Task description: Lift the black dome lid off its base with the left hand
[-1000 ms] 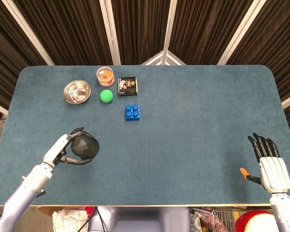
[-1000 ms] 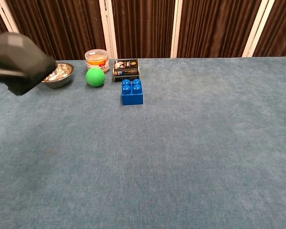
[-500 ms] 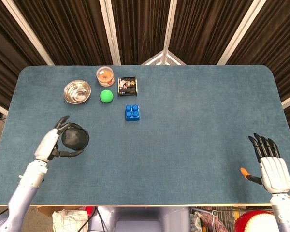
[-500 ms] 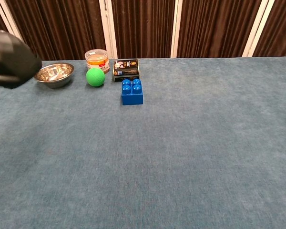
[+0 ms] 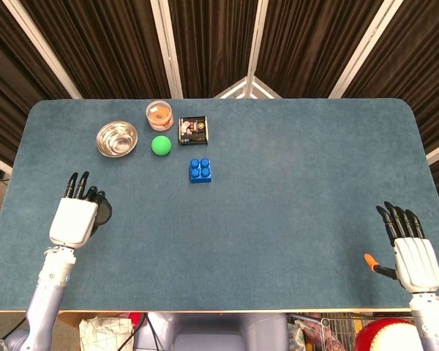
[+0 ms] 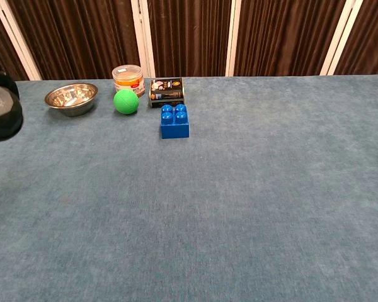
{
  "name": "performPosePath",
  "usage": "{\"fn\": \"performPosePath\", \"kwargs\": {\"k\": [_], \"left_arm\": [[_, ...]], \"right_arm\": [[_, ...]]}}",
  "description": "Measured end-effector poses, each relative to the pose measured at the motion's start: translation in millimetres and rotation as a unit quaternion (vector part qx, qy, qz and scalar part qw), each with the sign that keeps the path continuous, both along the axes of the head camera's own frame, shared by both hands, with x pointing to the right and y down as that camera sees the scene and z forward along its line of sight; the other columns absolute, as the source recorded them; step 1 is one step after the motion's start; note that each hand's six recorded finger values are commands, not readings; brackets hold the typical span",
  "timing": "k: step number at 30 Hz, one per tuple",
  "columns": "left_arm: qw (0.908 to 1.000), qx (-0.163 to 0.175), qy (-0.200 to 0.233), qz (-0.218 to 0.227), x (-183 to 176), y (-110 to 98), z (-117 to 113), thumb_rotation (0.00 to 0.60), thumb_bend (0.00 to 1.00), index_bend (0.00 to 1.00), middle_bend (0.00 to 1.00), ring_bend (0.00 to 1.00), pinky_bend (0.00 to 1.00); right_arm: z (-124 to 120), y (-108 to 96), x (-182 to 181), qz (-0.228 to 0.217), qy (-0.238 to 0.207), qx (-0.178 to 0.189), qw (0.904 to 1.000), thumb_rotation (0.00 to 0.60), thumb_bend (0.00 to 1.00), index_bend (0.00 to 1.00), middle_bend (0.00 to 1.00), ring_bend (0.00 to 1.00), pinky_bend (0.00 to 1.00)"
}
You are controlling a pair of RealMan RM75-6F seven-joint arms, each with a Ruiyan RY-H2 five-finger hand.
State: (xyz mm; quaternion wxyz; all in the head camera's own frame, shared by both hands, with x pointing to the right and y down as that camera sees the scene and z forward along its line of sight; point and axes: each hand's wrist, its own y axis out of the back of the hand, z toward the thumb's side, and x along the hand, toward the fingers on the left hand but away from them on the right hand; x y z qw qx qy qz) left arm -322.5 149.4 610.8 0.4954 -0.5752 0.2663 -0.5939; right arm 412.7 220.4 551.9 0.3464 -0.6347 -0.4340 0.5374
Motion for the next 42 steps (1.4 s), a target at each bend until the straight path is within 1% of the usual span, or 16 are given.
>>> {"fn": "performPosePath", "kwargs": {"k": [3,5,6,7,9,10,11,13,17,23,28,31,38,41,42], "left_arm": [[0.9981,-0.035,0.038,-0.033,-2,2,11,0.6,0.42,0.46,0.48,0.0,0.0],[0.992,-0.069,0.083,-0.065,-3,4,21,0.6,0.42,0.46,0.48,0.0,0.0],[0.9877,-0.085,0.104,-0.08,-3,5,26,0.6,0.43,0.46,0.48,0.0,0.0],[0.9806,-0.104,0.133,-0.099,-1,6,32,0.6,0.42,0.46,0.48,0.0,0.0],[0.9688,-0.13,0.172,-0.123,2,6,42,0.6,0.43,0.46,0.48,0.0,0.0],[0.9615,-0.143,0.192,-0.134,5,6,49,0.6,0.43,0.46,0.48,0.0,0.0],[0.9568,-0.151,0.205,-0.14,7,6,53,0.6,0.43,0.46,0.48,0.0,0.0],[0.9505,-0.161,0.221,-0.147,13,5,63,0.6,0.42,0.46,0.48,0.0,0.0],[0.9474,-0.164,0.233,-0.146,22,5,74,0.6,0.42,0.46,0.48,0.0,0.0],[0.949,-0.156,0.237,-0.139,32,3,86,0.6,0.42,0.46,0.46,0.0,0.0],[0.9486,-0.147,0.245,-0.136,42,3,96,0.6,0.42,0.46,0.42,0.0,0.0],[0.9461,-0.147,0.256,-0.133,52,2,101,0.6,0.41,0.46,0.42,0.0,0.0],[0.944,-0.151,0.266,-0.125,65,1,105,0.6,0.4,0.46,0.41,0.0,0.0],[0.9435,-0.154,0.266,-0.123,69,1,108,0.6,0.39,0.43,0.39,0.0,0.0],[0.9434,-0.156,0.266,-0.122,70,1,109,0.6,0.39,0.41,0.37,0.0,0.0]], "right_arm": [[1,0,0,0.0,0.001,-0.001,1.0,0.6,0.23,0.0,0.0,0.0,0.0],[1,0,0,0.0,0.001,-0.001,1.0,0.6,0.23,0.0,0.0,0.0,0.0],[1,0,0,-0.001,0.002,-0.002,1.0,0.6,0.23,0.0,0.0,0.0,0.0],[2,0,0,-0.001,0.002,-0.002,1.0,0.6,0.23,0.0,0.0,0.0,0.0],[1,0,0,-0.001,0.003,-0.002,1.0,0.6,0.23,0.0,0.0,0.0,0.0],[1,0,0,0.0,0.003,-0.002,1.0,0.6,0.23,0.0,0.0,0.0,0.0],[1,0,0,0.0,0.003,-0.002,1.0,0.6,0.23,0.0,0.0,0.0,0.0],[1,1,0,0.0,0.004,-0.003,1.0,0.6,0.23,0.0,0.0,0.0,0.0],[1,1,0,0.0,0.003,-0.004,1.0,0.6,0.23,0.0,0.0,0.0,0.0],[4,-1,1,0.001,0.003,-0.006,1.0,0.6,0.23,0.0,0.0,0.0,0.0],[5,-2,3,0.003,0.004,-0.006,1.0,0.6,0.23,0.0,0.0,0.0,0.0],[4,-2,3,0.004,0.004,-0.004,1.0,0.6,0.23,0.0,0.0,0.0,0.0],[4,-1,3,0.003,0.003,-0.005,1.0,0.6,0.23,0.0,0.0,0.0,0.0],[3,-2,3,0.004,0.003,-0.004,1.0,0.6,0.23,0.0,0.0,0.0,0.0],[3,-1,4,0.004,0.003,-0.004,1.0,0.6,0.23,0.0,0.0,0.0,0.0]]}}
